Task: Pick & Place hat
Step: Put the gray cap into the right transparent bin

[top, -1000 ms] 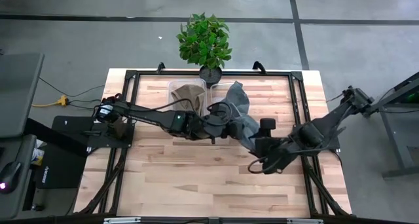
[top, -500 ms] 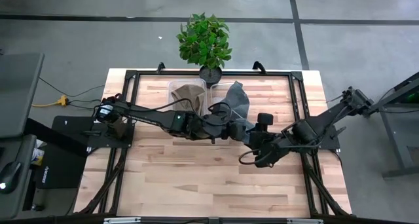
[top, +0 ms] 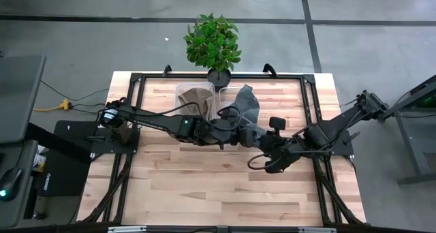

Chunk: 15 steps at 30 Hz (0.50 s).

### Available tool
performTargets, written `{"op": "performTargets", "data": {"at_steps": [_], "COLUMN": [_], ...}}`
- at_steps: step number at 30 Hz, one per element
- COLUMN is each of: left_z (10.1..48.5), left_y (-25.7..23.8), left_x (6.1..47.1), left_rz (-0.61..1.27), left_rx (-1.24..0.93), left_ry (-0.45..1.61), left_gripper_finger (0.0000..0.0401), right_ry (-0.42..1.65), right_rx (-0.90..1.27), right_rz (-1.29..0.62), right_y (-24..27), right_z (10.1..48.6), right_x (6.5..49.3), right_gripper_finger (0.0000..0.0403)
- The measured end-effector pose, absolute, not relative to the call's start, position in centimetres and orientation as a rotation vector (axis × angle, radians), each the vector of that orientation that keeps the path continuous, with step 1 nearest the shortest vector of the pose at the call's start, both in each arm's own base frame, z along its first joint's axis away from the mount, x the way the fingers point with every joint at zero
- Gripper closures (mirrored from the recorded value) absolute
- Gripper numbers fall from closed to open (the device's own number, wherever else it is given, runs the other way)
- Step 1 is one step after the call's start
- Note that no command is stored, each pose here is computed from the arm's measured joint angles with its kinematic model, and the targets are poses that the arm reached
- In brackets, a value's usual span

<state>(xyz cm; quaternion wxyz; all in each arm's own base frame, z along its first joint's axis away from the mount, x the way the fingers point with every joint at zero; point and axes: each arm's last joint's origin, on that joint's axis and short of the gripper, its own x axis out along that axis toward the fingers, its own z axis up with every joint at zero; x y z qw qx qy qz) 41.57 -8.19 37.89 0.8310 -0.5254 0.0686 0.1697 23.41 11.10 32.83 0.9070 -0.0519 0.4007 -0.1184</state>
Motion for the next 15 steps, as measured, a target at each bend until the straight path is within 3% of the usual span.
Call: {"op": "performTargets", "data": {"at_steps": [6,15], "left_z": [37.87,37.84], "left_y": [-8.25,-8.33], "left_x": [41.57,41.58], "left_rz": [0.343,0.314], "left_rx": [-1.109,-1.070], "left_ry": [0.161,0.188], "left_gripper_finger": [0.0401,0.0401], "right_ry": [0.859,0.882], "right_rx": [-0.087,-0.044], "right_rz": [-0.182,-0.140], "right_y": [11.28,11.43], "right_z": [32.76,32.72], "right_x": [23.37,23.32], "right_gripper_finger": [0.0392,0.0398]}}
